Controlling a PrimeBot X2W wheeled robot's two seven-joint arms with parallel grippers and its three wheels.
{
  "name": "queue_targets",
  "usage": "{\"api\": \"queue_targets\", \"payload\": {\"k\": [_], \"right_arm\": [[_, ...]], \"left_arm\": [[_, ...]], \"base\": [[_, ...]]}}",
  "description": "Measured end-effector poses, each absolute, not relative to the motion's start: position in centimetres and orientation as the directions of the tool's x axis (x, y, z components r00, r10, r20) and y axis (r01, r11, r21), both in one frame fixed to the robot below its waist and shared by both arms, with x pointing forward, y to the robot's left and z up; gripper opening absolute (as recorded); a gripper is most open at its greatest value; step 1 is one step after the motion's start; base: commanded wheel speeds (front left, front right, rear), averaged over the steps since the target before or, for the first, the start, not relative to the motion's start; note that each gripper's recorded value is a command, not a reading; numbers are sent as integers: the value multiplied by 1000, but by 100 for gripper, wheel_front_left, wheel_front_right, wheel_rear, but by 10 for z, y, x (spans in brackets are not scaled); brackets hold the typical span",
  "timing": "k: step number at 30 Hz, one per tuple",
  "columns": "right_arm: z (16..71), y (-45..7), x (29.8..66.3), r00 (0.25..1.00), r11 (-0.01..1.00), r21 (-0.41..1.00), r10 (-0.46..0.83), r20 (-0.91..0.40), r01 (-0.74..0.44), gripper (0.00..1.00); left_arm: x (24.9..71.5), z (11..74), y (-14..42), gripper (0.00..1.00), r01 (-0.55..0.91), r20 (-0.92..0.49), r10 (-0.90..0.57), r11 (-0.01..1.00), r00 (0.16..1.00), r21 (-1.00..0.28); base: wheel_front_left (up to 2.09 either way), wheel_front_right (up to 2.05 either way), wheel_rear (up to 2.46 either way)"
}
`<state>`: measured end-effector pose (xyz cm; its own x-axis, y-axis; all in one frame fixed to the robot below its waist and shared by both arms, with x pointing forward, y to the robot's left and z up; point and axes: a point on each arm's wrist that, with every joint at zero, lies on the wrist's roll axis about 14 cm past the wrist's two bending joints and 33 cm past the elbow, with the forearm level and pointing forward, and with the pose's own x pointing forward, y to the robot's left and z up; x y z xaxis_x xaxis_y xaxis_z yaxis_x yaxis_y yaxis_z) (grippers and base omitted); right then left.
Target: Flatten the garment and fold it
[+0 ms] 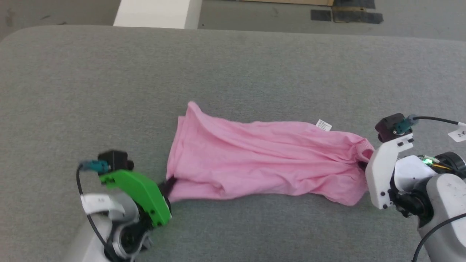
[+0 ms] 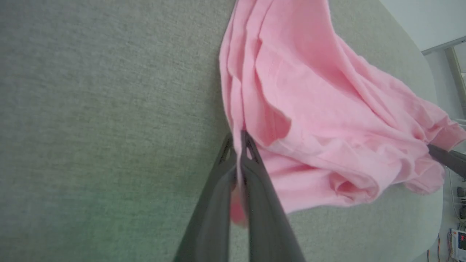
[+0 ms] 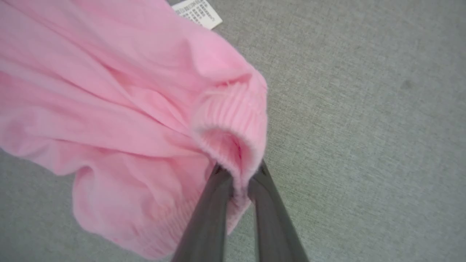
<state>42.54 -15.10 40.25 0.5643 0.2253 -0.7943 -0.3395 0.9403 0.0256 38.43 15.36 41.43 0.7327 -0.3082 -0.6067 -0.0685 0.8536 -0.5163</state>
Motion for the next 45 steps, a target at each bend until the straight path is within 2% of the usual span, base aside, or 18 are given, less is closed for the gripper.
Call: {"api": "queue_targets", "payload": {"k": [7,8,9,10,11,17,23,25,28,29,32,38,45], "right_arm": [[407,-132,425,537,919,65,283,-795,-389,0],[407,-131,426,538,919,67,285,-793,-389,0],[409,-130,426,541,919,72,290,-790,-389,32],[410,-128,427,545,919,80,297,-784,-386,82],[412,-127,427,549,920,87,302,-779,-383,100],[425,-126,424,602,929,136,329,-728,-344,100],[440,-137,413,666,942,192,331,-668,-276,100],[442,-142,409,681,946,204,322,-658,-250,100],[442,-144,404,688,952,200,306,-658,-232,100],[441,-142,402,685,953,202,304,-662,-228,100],[435,-136,402,675,955,198,297,-676,-222,100],[413,-135,405,627,972,133,228,-745,-195,100],[386,-128,416,564,973,56,177,-806,-224,100]], "left_arm": [[344,404,158,0,-180,-640,-267,819,721,-544],[343,405,160,5,-184,-635,-259,818,728,-544],[343,407,161,51,-187,-632,-253,818,732,-544],[344,409,162,100,-186,-626,-250,817,739,-546],[345,412,163,100,-184,-617,-247,816,747,-548],[347,422,170,100,-173,-605,-223,833,764,-526],[355,443,216,100,-181,-577,-64,917,814,-356],[366,463,229,100,-167,-488,-6,936,873,-311],[385,505,240,100,-115,-266,44,959,963,-259],[391,528,243,100,-80,-114,56,973,992,-218],[395,546,244,100,-48,60,59,983,996,-175],[399,536,242,100,-41,100,57,987,993,-155],[406,539,251,100,-74,141,98,983,985,-171]], "base": [[0,0,0],[0,0,0],[0,0,0],[0,0,0],[0,0,0],[0,0,0],[0,0,0],[0,0,0],[0,0,0],[0,0,0],[0,0,0],[0,0,0],[0,0,0]]}}
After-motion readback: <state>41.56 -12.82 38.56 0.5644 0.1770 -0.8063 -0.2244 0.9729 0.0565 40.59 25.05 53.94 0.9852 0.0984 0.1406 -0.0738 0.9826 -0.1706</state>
